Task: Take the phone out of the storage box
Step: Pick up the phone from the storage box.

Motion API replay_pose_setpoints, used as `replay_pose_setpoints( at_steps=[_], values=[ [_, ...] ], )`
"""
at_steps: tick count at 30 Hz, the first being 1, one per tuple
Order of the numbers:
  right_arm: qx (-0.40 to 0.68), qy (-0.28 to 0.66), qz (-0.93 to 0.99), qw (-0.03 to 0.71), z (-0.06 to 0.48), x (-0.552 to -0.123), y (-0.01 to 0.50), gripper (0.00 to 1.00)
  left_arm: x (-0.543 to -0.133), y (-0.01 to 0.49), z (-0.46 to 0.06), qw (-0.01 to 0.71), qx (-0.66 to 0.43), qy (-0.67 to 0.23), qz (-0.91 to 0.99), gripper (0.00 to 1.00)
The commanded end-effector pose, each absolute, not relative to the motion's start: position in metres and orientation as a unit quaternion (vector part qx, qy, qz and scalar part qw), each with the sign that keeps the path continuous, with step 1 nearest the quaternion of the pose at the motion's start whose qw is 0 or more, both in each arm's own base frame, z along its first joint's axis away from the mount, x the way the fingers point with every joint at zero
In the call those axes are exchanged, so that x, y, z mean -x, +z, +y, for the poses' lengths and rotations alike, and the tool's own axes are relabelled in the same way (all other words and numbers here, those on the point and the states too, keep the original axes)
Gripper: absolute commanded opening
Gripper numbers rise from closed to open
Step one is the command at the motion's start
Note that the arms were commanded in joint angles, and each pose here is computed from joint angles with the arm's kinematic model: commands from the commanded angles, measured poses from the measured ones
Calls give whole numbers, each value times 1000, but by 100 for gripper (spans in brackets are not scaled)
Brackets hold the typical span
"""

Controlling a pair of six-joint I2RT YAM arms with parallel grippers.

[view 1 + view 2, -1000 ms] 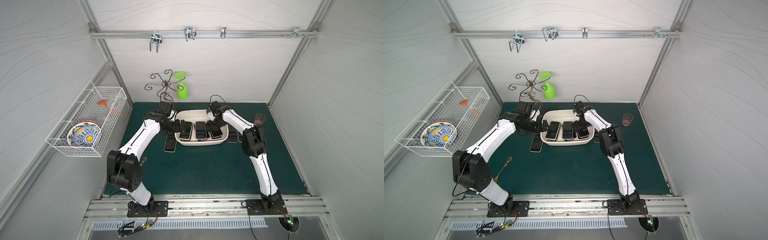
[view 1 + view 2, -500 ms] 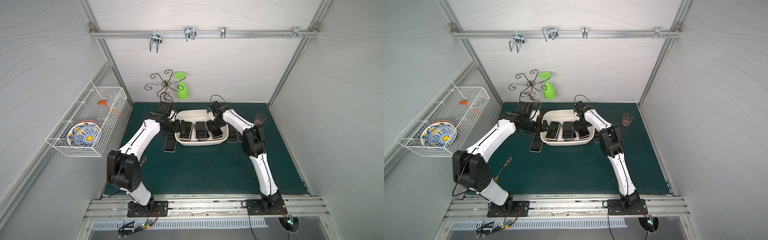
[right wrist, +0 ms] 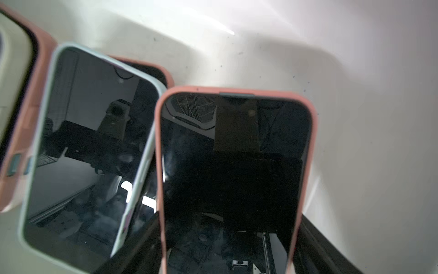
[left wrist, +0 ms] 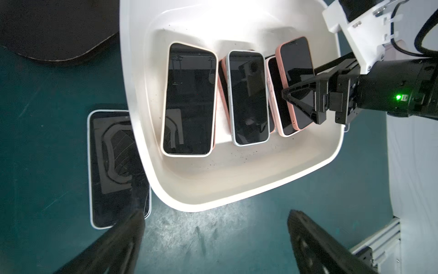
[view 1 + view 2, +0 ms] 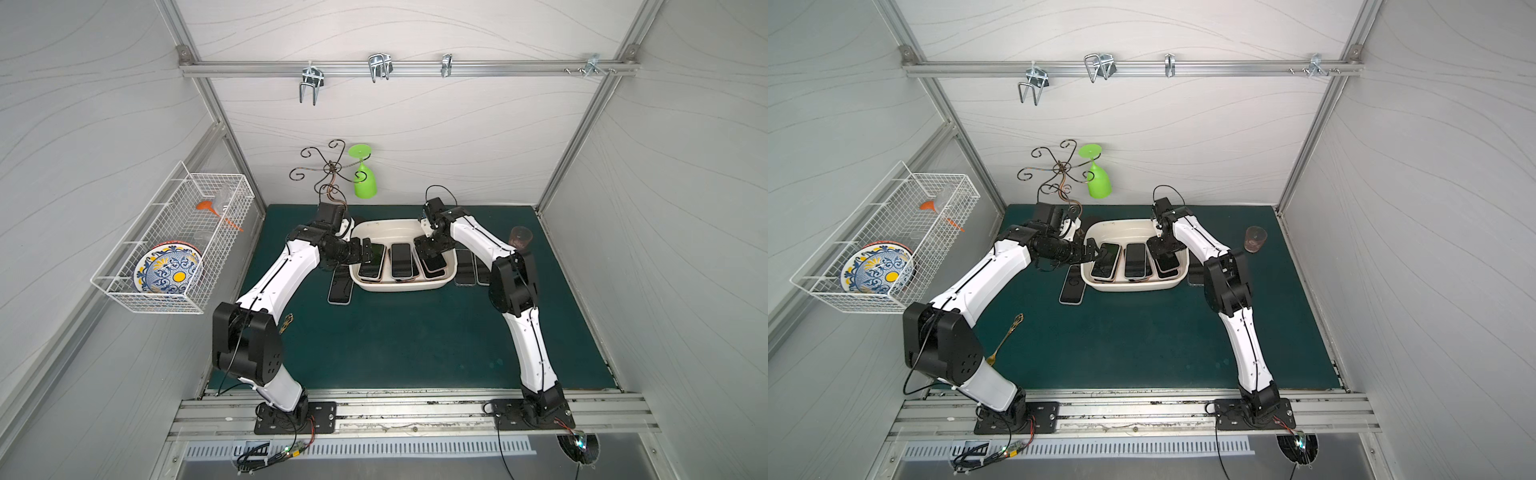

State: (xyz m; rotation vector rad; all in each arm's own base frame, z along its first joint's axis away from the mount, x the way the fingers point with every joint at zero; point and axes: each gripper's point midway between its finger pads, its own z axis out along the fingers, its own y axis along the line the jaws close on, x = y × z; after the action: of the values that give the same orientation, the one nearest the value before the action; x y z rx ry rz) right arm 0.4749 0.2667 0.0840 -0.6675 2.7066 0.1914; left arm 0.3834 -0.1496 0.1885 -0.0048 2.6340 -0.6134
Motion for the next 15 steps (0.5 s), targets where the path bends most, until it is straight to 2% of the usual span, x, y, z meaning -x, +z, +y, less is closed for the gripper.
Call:
replay_pose_setpoints(
  at_steps=[1, 9, 15],
  values=[
    [219, 122, 937, 245, 276, -478, 163, 0, -392, 219, -168, 251, 4, -291, 923, 99],
    [193, 220, 925, 241, 290, -460, 208, 0, -392, 246, -213, 281, 34, -451, 847, 99],
    [185, 273, 919, 217, 306, -438, 225, 0, -382, 243, -263, 295, 4, -468, 833, 99]
  ],
)
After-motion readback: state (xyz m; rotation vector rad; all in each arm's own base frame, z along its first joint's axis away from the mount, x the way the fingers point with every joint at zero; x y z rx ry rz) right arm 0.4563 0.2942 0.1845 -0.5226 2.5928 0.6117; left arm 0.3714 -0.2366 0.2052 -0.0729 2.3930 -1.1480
